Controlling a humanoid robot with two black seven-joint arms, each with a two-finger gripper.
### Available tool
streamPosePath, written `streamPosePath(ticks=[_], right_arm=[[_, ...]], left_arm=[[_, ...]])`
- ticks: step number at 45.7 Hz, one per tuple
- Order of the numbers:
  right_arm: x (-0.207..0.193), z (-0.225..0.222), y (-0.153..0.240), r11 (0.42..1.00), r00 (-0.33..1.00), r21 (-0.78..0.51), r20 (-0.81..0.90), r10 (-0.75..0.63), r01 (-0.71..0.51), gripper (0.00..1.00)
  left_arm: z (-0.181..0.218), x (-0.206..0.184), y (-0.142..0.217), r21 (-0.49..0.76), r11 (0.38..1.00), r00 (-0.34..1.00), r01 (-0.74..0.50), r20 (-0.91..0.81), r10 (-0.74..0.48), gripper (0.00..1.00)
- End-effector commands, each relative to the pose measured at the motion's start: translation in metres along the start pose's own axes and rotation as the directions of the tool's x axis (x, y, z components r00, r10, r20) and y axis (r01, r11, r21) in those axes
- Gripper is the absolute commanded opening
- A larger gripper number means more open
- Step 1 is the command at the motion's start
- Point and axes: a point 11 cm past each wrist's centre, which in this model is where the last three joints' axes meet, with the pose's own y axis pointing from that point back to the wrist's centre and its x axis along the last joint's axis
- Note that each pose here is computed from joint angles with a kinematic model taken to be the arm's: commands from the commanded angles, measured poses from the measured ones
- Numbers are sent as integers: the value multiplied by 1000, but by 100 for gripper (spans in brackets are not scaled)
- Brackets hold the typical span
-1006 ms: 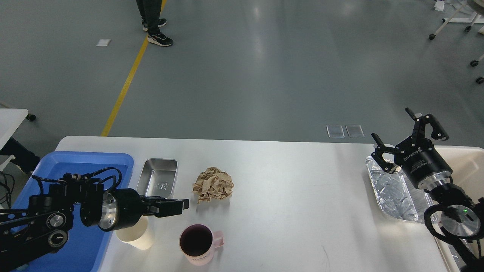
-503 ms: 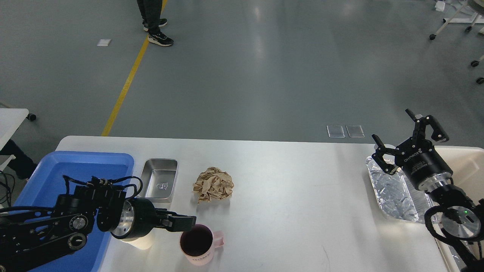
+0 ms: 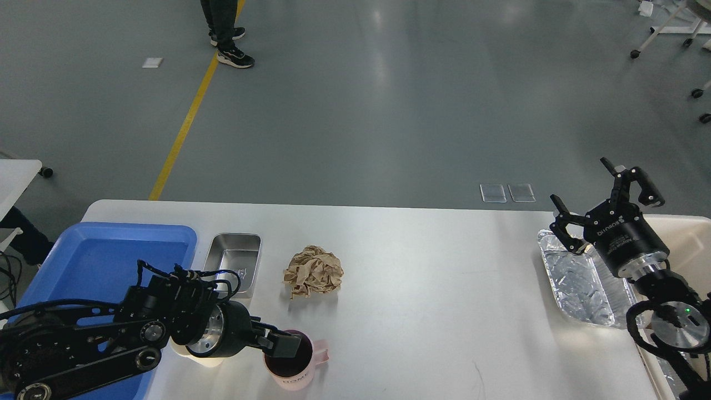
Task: Tidy desktop
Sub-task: 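Reach the left gripper to the pink mug and grasp it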
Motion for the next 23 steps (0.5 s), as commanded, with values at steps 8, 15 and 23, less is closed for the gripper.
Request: streamPosePath(ticks=[8, 15, 23], right_arm=[[0, -1, 0, 1000, 1000, 3, -1, 1, -1, 100], [1, -2, 0, 1000, 1000, 4, -2, 2, -2, 100], [2, -5, 0, 1000, 1000, 7, -9, 4, -4, 100]], left_arm=[[-1, -7, -1, 17, 998, 996, 62, 57, -63, 72], [-2, -9, -1, 21, 997, 995, 78, 64, -79, 65], [-3, -11, -1, 35, 995, 991, 91, 94, -94, 51]])
